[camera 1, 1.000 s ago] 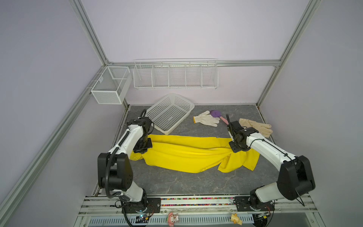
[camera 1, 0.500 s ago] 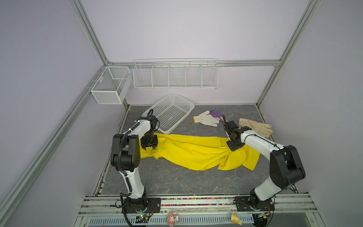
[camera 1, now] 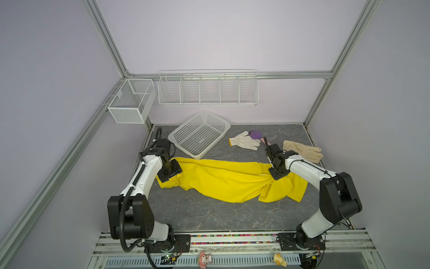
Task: Fold and stack the trousers
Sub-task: Flatten out the trousers at the center of the table.
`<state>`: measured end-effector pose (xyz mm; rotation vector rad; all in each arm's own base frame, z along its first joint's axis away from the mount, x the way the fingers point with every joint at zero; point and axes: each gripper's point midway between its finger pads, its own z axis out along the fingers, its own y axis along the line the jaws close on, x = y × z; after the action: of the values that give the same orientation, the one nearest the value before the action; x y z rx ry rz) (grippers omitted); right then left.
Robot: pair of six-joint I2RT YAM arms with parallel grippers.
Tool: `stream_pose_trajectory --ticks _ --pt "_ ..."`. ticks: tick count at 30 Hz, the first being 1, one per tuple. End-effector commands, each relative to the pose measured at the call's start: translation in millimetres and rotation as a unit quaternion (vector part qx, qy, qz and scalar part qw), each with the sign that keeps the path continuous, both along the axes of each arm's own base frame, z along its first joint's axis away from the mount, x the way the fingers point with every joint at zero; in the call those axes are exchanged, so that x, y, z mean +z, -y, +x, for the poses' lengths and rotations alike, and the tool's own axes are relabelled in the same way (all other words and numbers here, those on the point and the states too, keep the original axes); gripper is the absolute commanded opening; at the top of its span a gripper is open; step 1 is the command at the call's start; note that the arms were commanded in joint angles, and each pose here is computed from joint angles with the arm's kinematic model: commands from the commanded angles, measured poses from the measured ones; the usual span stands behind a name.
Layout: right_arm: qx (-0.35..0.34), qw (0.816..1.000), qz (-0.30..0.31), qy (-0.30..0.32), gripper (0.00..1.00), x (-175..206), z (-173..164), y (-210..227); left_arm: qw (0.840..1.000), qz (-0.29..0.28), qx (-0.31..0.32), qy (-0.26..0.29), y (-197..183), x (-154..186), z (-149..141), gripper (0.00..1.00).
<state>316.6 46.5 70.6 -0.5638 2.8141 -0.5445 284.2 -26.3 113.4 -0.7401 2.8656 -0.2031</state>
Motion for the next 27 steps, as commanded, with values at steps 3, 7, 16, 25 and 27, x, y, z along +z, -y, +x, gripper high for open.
stream_pose_trajectory --ticks 3,7,16,25,27 --pt "0.003 1.0 -0.002 0.002 0.11 4.4 -4.7 4.8 0.989 -0.119 0.08 0.04 31.6 -18.1 6.1 0.65" --pt "0.006 1.0 -0.006 0.002 0.1 6.5 -5.9 6.6 0.991 -0.101 0.092 0.016 25.9 -41.7 -1.6 0.6" --pt "0.0 1.0 0.0 0.001 0.1 4.0 -10.6 6.8 0.986 -0.128 0.097 0.041 36.5 -35.9 18.3 0.46" --pt "0.0 1.0 -0.001 -0.001 0.1 4.3 -11.1 7.3 0.988 -0.125 0.079 0.038 39.3 -37.3 27.0 0.15" --pt "0.002 1.0 -0.004 0.004 0.1 10.3 -10.1 8.6 0.99 -0.117 0.071 0.041 38.1 -31.7 29.3 0.04"
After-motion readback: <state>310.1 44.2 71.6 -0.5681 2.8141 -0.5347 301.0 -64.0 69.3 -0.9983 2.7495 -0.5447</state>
